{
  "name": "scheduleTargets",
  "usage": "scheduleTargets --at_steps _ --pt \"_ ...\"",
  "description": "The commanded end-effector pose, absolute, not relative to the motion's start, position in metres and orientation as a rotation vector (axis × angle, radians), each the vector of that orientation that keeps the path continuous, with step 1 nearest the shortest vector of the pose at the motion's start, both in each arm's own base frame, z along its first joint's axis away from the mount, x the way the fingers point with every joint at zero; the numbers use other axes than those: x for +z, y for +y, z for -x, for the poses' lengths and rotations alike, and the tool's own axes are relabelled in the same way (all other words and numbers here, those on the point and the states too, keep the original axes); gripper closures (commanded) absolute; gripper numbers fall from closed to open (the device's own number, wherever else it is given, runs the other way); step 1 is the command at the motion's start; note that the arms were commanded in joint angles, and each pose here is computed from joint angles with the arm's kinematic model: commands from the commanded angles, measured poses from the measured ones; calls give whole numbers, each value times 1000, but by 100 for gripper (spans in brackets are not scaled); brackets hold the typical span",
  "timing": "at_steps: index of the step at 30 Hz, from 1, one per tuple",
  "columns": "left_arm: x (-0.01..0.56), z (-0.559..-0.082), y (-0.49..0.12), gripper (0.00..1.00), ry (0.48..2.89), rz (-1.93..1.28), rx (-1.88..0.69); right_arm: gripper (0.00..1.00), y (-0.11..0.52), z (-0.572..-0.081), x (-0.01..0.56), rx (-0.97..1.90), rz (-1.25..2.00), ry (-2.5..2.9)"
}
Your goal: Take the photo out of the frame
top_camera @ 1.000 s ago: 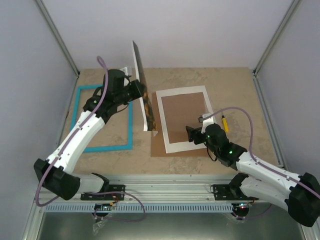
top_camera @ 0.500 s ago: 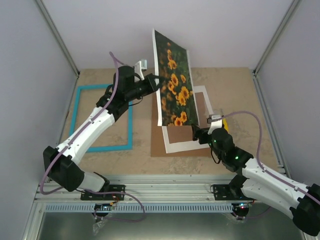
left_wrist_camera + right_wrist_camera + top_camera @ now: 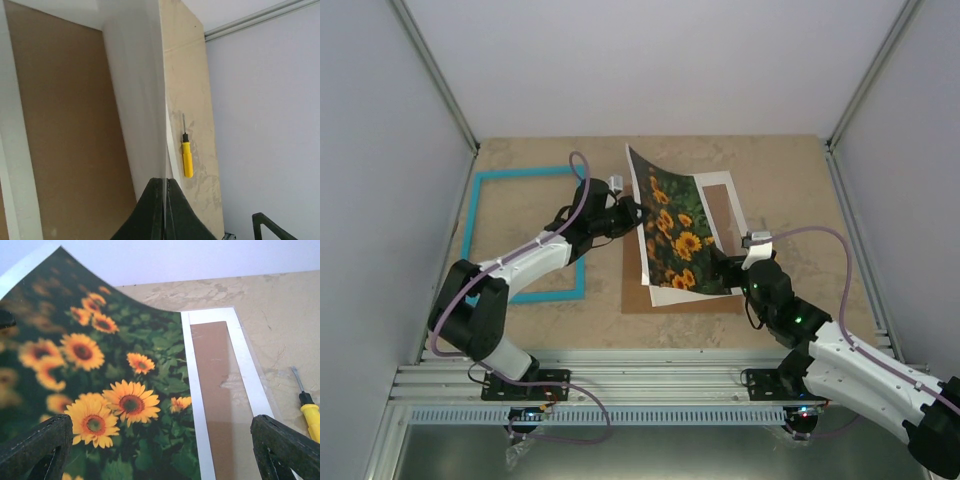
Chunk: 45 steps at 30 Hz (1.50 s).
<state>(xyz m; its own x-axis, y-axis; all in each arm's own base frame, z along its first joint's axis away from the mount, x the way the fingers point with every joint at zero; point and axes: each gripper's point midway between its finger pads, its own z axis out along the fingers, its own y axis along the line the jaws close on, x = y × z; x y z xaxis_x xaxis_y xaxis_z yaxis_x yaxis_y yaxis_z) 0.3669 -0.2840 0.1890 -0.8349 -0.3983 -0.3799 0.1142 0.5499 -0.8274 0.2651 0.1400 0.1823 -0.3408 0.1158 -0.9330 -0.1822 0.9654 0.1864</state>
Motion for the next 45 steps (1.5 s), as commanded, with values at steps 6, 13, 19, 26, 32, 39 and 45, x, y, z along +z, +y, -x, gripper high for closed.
scheduleTargets --at_steps 6,13,19,26,32,39,45 --pt "143 -361 -275 100 2308 238 -1212 2 134 -267 181 288 11 1889" --pt "100 -352 -259 100 2432 237 -1084 2 138 -268 179 292 30 1897" --pt "78 -357 -254 100 2497 222 -1016 2 139 -269 176 281 40 1905" --pt "62 -361 -232 85 2536 245 -884 2 138 -270 174 271 37 1909" --pt "65 -362 -217 65 2527 233 -784 2 147 -274 175 275 78 1932" --pt "96 -357 -179 47 2404 293 -771 2 162 -291 180 308 124 1999" --pt "154 -342 -130 24 2206 416 -774 2 132 -315 185 331 15 2065"
